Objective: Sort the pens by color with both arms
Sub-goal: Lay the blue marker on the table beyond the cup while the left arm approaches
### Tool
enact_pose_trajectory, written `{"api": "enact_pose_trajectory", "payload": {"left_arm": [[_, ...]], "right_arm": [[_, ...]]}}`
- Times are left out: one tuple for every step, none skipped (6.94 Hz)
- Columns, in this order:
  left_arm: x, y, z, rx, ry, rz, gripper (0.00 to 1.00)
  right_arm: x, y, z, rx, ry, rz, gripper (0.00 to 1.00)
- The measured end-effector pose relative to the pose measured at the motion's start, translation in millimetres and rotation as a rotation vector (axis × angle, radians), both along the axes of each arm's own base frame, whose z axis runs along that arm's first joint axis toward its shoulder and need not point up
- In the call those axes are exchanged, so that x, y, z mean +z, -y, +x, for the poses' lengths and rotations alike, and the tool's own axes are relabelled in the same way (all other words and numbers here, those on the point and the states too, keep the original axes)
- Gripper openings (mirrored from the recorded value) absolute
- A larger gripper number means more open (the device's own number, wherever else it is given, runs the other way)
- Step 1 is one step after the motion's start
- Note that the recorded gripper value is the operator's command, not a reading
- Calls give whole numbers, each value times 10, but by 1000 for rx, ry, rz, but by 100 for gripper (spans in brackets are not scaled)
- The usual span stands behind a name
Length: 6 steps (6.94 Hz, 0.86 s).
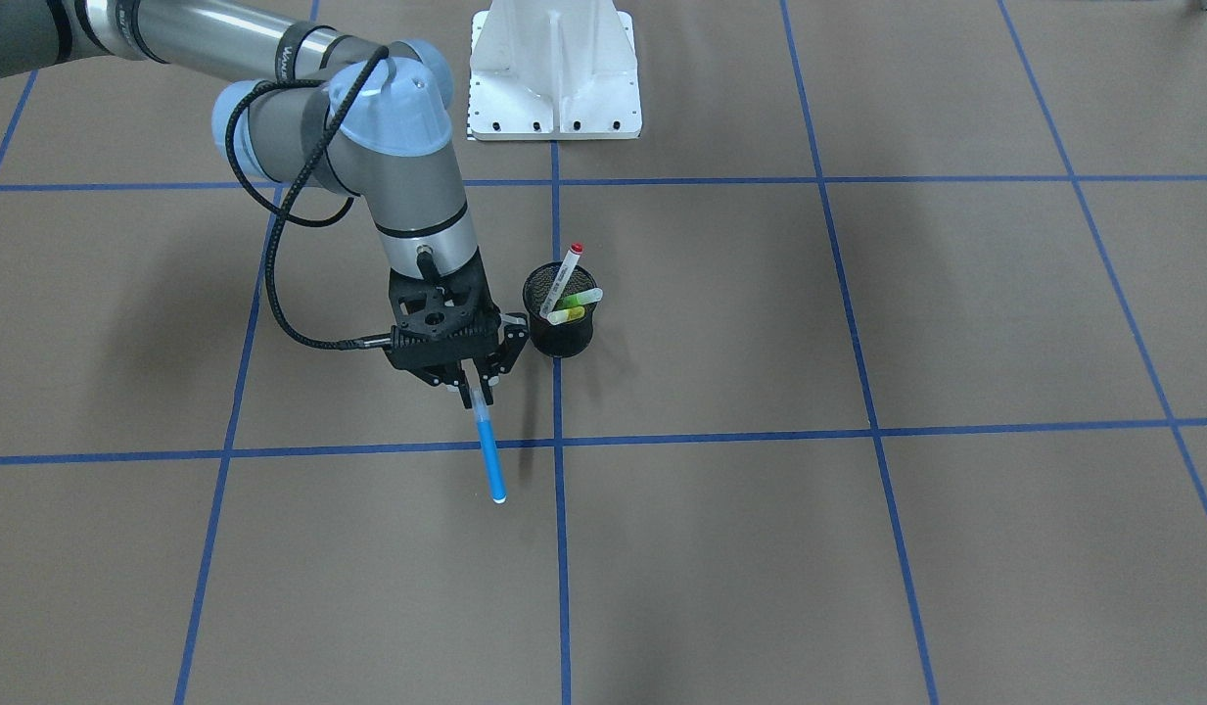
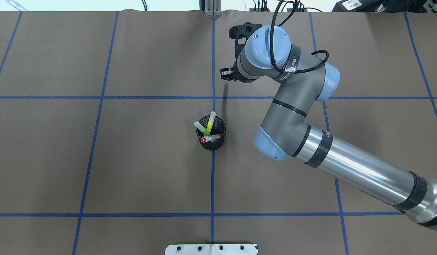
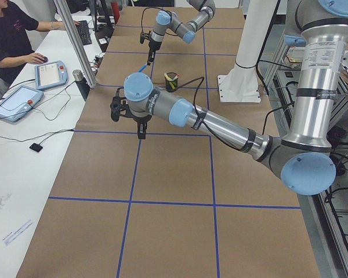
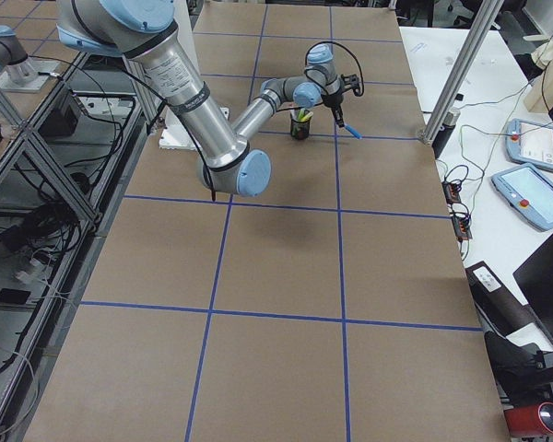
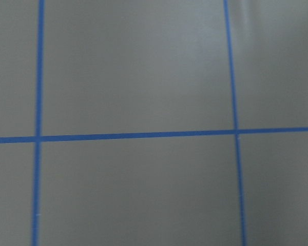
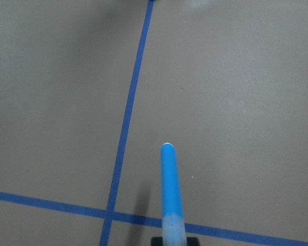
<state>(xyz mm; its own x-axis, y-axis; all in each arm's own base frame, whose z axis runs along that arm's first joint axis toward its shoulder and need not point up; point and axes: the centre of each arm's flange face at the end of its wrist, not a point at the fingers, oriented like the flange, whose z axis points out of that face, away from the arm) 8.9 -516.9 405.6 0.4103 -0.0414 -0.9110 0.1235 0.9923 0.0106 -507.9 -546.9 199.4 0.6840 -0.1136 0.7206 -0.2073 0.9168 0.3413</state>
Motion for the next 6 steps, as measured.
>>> {"api": "enact_pose_trajectory", "payload": {"left_arm": [[-406,110,377,11,-15,-38,99],[-735,189,742,24,-16,-59,99],[-1005,247,1044,26,-14,-81,99],[-1221,276,1279,18,-13,-107,99],[-1414,278,1490,7,-13,-131,99],[-1574,261,1681,-7,-11,-149,99]], "right_arm": [[73,-4,-109,7,-9,1,17],[130,-57,-217,7,-11,1,17],[170,-114,-297,11,-10,-6,17],[195,-169,-359,15,-9,-11,17],[224,-216,-404,17,-12,-13,17],[264,-254,-426,16,-15,-14,30]]}}
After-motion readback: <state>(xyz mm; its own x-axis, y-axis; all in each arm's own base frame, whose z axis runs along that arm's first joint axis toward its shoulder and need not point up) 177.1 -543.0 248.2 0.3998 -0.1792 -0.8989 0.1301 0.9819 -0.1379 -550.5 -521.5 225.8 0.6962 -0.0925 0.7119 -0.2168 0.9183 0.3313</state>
